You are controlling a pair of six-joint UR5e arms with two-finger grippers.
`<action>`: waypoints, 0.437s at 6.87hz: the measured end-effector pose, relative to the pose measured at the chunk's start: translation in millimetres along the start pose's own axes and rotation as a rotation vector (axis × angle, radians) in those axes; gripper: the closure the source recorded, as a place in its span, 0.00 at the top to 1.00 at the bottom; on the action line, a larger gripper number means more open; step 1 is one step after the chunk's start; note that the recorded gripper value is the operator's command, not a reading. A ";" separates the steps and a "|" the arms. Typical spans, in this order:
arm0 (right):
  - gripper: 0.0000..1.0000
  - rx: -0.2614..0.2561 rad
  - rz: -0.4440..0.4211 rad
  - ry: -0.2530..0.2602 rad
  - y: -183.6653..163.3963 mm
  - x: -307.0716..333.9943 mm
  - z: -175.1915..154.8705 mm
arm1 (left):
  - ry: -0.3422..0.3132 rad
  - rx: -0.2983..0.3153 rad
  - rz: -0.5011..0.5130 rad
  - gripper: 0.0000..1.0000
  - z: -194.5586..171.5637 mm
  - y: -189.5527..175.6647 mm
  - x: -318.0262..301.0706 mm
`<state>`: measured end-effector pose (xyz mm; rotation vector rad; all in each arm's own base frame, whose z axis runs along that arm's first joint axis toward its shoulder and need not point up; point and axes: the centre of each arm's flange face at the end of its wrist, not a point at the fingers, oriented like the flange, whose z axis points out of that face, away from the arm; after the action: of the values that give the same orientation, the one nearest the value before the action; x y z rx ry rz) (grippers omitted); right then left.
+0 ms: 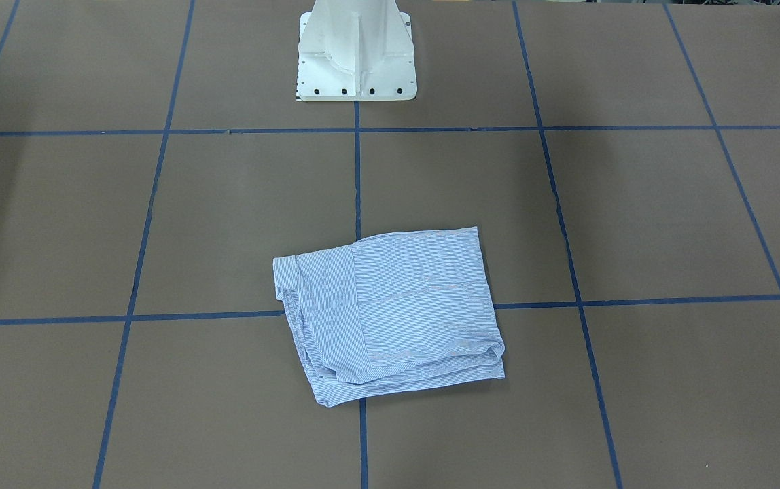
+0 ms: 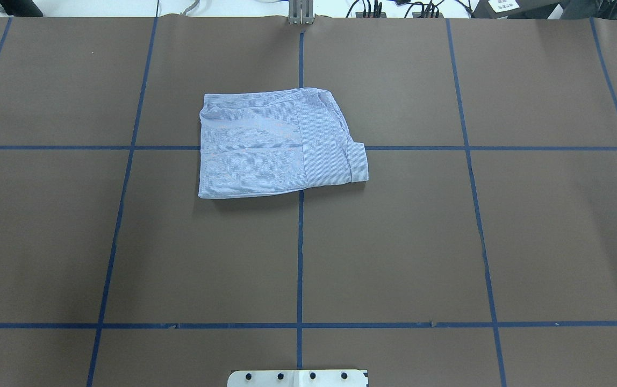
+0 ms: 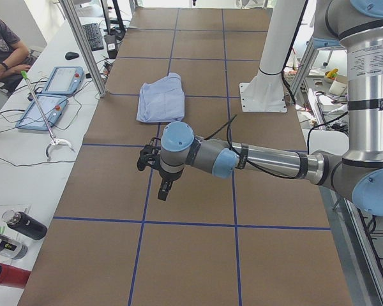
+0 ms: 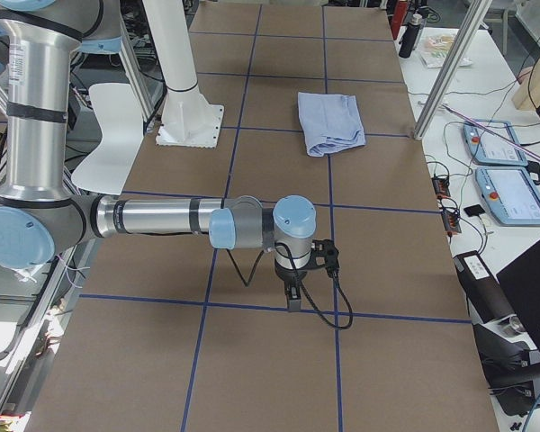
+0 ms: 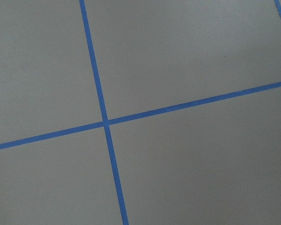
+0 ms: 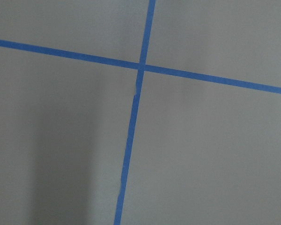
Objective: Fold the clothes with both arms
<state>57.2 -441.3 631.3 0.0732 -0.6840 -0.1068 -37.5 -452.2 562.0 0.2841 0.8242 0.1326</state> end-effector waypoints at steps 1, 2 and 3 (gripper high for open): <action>1.00 0.007 0.019 -0.004 -0.5 -1.4 -1.3 | 0.001 0.000 0.000 1.00 -0.1 -0.2 0.2; 1.00 0.010 0.029 -0.013 -0.7 -2.5 -1.7 | 0.001 0.001 0.001 1.00 0.1 -0.4 0.0; 1.00 0.012 0.034 -0.027 -0.6 -3.8 -1.6 | 0.001 0.000 0.001 1.00 0.7 -0.5 -0.6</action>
<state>55.3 -441.4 627.6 0.0715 -0.7131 -0.0710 -37.3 -453.0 562.8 0.2849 0.8246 0.1336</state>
